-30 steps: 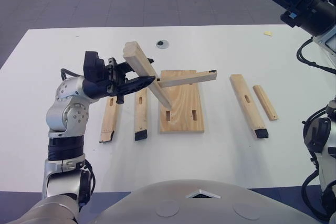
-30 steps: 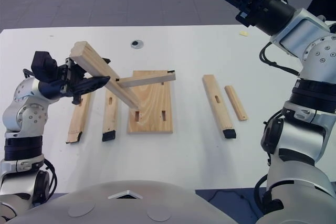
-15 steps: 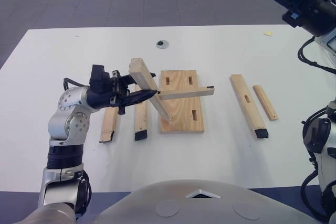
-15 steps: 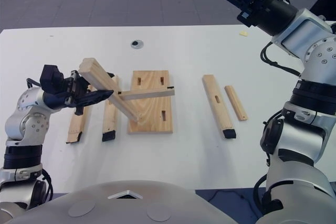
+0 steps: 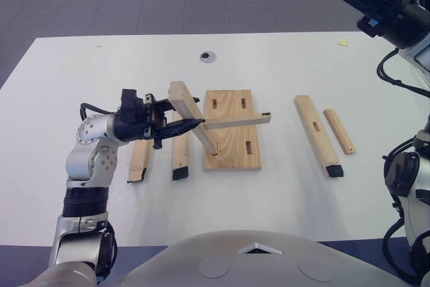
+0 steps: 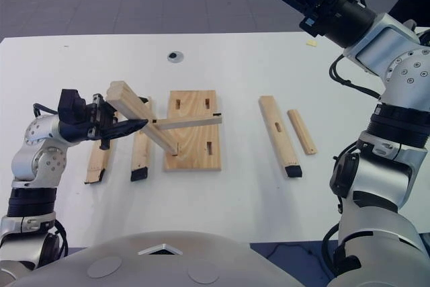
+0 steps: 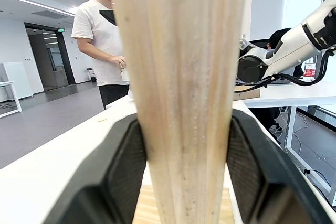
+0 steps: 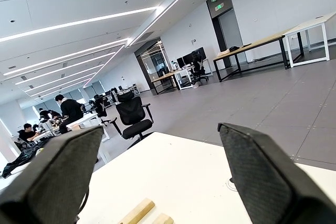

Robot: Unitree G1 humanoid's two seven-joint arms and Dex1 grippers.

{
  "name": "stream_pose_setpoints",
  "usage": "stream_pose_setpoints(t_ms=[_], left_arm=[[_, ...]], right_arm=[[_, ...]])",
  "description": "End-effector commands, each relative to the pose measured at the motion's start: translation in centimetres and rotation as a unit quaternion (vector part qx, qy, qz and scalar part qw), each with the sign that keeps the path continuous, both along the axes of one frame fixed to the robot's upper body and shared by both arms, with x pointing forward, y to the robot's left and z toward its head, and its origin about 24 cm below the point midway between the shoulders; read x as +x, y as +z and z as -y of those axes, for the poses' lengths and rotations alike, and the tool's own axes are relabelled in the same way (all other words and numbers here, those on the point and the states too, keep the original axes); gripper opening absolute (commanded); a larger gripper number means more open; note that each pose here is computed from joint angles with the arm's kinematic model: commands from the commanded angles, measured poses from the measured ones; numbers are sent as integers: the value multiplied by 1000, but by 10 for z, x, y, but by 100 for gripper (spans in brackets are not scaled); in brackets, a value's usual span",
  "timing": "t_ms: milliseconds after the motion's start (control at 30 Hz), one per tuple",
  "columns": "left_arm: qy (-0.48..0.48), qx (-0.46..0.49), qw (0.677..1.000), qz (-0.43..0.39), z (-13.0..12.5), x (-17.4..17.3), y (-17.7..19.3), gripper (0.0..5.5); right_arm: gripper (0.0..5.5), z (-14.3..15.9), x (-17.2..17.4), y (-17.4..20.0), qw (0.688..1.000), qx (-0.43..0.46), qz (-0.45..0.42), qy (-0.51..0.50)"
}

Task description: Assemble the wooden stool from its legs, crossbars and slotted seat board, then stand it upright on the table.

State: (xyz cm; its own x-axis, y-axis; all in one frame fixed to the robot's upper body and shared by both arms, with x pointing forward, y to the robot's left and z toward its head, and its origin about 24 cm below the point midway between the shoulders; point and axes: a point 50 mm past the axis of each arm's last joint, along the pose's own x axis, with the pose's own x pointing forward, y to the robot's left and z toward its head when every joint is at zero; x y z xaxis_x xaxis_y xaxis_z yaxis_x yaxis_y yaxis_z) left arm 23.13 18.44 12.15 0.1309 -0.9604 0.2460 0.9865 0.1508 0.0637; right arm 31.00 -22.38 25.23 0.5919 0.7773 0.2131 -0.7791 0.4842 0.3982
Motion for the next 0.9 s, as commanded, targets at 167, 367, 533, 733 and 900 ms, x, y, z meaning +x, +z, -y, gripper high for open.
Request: stream_pose_setpoints(t_ms=[167,367,533,733,900], left_arm=[[-12,17,1000,-9,0,-7,-8,208],[-31,42,999,-1,-1,-5,-10,208],[-48,117,992,17,6,-7,-22,208],[-29,97,992,-80,9,-23,-48,208],[-7,34,983,-179,-5,-10,-50,208]], right_arm=[[408,2,0,-1,1000,-6,-5,-10],[408,1,0,-3,1000,-3,-7,-11],[408,0,-1,-4,1000,1,-9,-14],[408,-1,-2,-7,1000,4,-14,-19],[408,-2,-2,-10,1000,8,-18,-23]])
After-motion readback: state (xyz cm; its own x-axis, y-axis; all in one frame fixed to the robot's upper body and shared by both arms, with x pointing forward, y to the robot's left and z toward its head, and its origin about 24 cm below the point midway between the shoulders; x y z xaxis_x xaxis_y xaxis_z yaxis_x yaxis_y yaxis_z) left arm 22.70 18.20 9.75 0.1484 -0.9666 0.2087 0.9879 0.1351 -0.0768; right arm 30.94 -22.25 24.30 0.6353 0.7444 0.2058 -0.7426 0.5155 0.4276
